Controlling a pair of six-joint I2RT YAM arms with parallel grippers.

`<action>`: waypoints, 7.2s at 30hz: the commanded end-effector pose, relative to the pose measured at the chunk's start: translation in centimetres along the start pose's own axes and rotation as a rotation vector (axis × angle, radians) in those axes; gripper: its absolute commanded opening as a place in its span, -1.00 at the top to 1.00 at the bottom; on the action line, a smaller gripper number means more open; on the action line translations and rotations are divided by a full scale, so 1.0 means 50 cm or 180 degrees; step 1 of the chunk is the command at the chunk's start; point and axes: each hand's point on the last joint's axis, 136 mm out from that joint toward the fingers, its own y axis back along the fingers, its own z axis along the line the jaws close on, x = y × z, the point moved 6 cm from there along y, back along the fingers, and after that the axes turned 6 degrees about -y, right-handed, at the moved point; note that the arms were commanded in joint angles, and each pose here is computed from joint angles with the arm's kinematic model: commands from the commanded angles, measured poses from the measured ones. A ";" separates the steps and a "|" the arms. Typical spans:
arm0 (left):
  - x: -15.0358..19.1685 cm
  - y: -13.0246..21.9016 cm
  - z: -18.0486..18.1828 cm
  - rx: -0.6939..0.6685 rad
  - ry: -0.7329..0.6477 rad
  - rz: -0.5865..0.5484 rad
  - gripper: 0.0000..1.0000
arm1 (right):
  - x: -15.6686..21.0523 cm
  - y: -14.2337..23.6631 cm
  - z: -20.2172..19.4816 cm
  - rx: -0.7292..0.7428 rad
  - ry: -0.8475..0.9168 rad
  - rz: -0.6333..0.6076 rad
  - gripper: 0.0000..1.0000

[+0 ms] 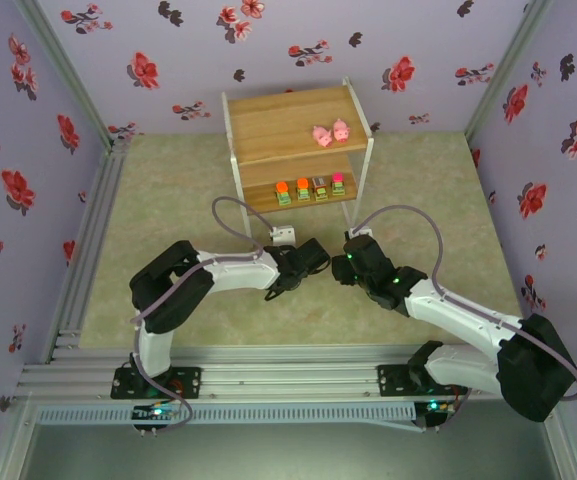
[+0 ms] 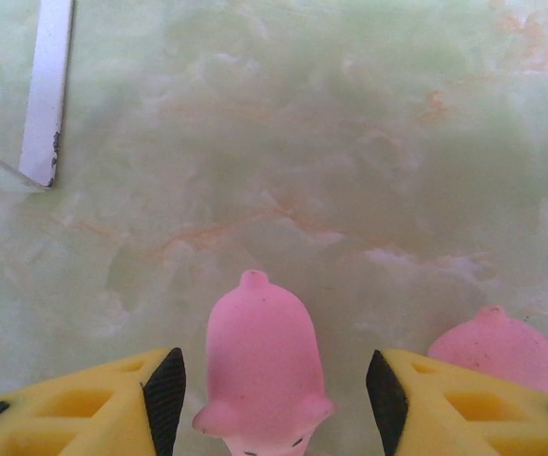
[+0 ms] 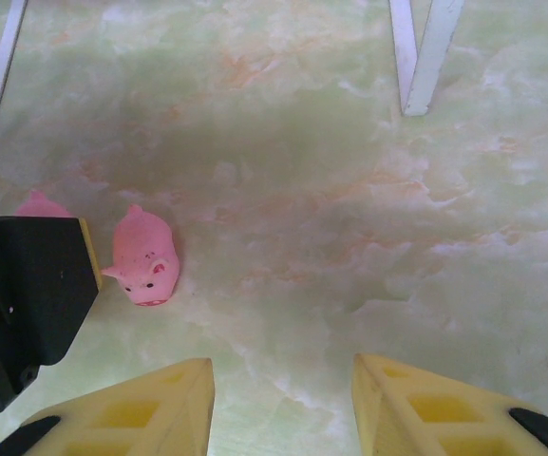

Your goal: Place and organize the plastic toys onto the shelf

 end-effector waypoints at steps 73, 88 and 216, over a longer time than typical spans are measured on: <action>0.002 0.013 0.026 -0.0039 -0.0132 -0.0056 0.42 | 0.011 -0.021 0.011 -0.0076 0.0082 0.0126 0.15; -0.062 0.172 0.050 0.0026 -0.0228 -0.0485 0.42 | 0.013 -0.023 0.000 0.0023 0.0046 0.0116 0.16; -0.566 0.350 -0.021 0.0642 0.0110 -0.1167 0.36 | 0.007 -0.017 -0.008 0.0041 0.0006 0.0074 0.16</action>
